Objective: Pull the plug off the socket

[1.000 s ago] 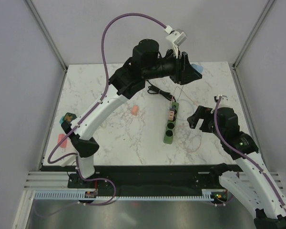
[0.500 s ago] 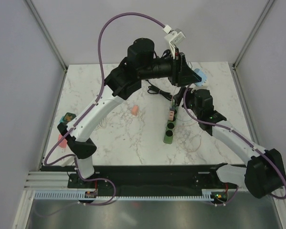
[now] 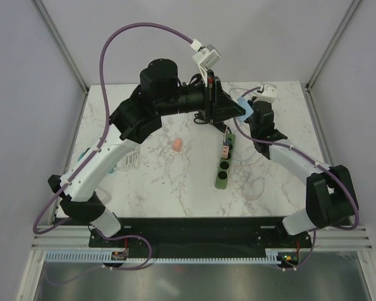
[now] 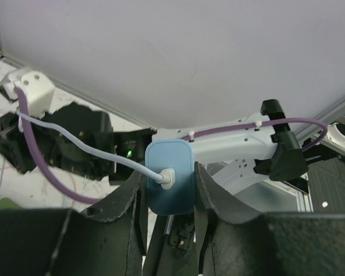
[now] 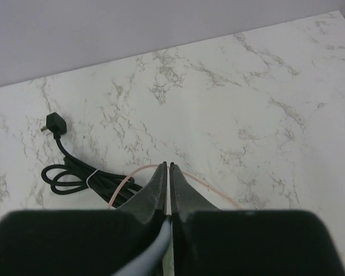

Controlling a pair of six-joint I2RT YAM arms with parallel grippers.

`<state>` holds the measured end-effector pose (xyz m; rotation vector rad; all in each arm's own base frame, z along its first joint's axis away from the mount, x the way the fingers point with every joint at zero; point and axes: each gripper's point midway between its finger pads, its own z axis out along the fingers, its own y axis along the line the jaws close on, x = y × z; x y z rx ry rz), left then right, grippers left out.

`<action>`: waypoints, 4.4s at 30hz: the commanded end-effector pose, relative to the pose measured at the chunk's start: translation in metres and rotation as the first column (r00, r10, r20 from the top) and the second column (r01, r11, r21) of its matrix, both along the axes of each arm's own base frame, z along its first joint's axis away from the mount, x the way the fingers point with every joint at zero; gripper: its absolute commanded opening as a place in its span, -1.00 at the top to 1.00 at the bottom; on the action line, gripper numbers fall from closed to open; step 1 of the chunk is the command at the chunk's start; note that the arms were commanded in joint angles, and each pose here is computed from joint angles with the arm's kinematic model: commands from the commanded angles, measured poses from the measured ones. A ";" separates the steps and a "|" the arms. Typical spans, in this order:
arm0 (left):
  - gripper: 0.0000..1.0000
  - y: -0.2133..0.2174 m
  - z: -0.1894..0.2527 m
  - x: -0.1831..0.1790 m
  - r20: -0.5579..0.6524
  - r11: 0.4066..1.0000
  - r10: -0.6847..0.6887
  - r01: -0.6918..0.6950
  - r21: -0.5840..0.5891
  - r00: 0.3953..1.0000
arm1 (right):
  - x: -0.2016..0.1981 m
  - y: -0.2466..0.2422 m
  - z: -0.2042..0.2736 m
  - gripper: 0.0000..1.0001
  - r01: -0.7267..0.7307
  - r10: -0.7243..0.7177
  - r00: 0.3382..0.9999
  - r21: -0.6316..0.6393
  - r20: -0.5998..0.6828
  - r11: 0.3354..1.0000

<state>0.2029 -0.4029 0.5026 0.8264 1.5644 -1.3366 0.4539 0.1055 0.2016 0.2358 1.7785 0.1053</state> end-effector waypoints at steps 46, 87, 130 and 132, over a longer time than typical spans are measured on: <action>0.96 0.226 -0.445 0.070 -0.117 0.271 0.925 -0.414 0.869 0.360 | 0.087 0.245 0.026 0.59 -0.548 0.571 0.814 0.183 -0.107 0.816; -0.99 0.150 -0.246 0.123 -0.218 0.743 0.645 -0.535 0.402 0.732 | -0.070 0.144 -0.019 -0.96 -0.696 0.582 0.546 0.060 -0.603 0.715; -0.31 0.102 -0.275 0.131 -0.433 0.907 0.408 -0.302 0.293 0.804 | -0.114 -0.019 0.024 -0.96 -0.125 0.154 0.856 0.093 -0.493 0.988; -0.32 0.088 -0.284 0.115 -0.424 0.915 0.380 -0.267 0.303 0.822 | -0.126 -0.030 -0.001 -0.96 -0.093 0.132 0.842 0.101 -0.523 0.991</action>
